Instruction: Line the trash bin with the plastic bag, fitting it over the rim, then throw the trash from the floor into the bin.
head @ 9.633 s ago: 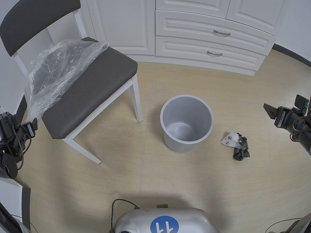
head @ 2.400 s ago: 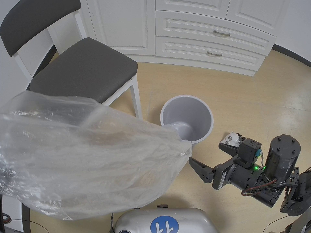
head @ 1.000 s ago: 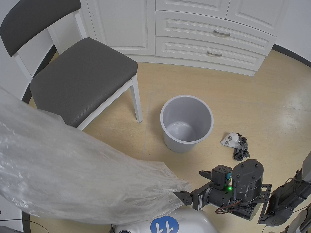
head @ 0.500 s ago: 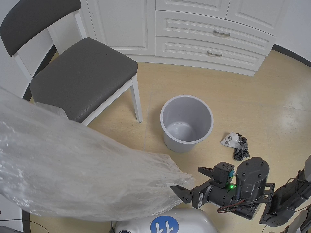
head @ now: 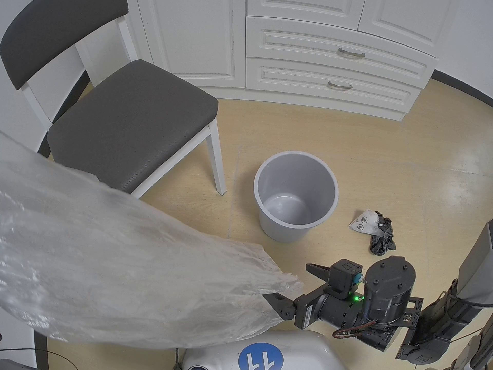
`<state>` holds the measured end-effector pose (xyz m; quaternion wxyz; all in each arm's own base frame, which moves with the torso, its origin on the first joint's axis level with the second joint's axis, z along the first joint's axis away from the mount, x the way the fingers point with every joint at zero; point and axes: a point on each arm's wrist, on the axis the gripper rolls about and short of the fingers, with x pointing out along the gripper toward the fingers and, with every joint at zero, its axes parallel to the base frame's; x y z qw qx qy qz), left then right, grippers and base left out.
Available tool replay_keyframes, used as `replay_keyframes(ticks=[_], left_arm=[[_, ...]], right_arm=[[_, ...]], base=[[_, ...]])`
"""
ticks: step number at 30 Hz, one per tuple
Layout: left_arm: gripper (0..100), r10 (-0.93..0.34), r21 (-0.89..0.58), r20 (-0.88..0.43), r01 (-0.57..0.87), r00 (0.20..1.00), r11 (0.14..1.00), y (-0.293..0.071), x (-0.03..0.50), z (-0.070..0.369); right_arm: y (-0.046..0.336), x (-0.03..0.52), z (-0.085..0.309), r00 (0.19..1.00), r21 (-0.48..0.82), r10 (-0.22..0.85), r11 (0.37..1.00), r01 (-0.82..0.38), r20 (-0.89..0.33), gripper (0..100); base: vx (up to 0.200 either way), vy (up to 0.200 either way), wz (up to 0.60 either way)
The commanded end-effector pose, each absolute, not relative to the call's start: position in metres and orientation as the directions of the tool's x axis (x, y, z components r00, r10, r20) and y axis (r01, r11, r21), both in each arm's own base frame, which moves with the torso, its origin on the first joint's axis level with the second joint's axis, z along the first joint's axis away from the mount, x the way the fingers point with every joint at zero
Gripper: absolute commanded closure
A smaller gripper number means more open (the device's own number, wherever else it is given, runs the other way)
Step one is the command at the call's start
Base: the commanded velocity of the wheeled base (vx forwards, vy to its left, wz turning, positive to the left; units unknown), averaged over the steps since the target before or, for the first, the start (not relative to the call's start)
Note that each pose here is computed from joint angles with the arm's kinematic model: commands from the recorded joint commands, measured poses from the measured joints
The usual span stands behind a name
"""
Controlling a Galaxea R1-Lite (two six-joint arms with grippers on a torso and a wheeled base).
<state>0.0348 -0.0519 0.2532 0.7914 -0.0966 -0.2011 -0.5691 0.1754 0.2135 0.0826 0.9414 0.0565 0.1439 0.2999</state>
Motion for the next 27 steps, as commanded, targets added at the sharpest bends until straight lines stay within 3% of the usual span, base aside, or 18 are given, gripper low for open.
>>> replay_keyframes(ticks=[1,10,11,21,22,27], left_arm=[[100,-0.864,0.075,0.426,0.941,0.270,0.331,-0.052,0.035,0.253],[100,-0.865,0.074,0.423,0.941,0.271,0.331,-0.052,0.035,0.252],[100,-0.866,0.073,0.421,0.941,0.272,0.331,-0.053,0.035,0.251],[100,-0.876,0.058,0.391,0.943,0.281,0.329,-0.057,0.039,0.246],[100,-0.881,0.018,0.378,0.949,0.284,0.314,-0.060,0.042,0.245],[100,-0.880,-0.009,0.377,0.951,0.290,0.309,-0.060,0.042,0.244]], right_arm=[[0.214,0.176,0.072,0.772,0.180,0.573,0.819,-0.544,-0.274,0],[0.217,0.177,0.075,0.774,0.193,0.582,0.813,-0.550,-0.248,0],[0.218,0.177,0.076,0.777,0.198,0.586,0.810,-0.552,-0.231,100],[0.213,0.182,0.096,0.812,0.236,0.576,0.806,-0.544,-0.096,100],[0.198,0.181,0.123,0.832,0.233,0.554,0.811,-0.536,-0.015,100],[0.180,0.176,0.153,0.850,0.194,0.526,0.832,-0.520,0.025,100]], base=[[0.000,0.000,0.00],[0.000,0.000,0.00],[0.000,0.000,0.00],[0.000,0.000,0.00],[0.000,0.000,0.00],[0.000,0.000,0.00]])
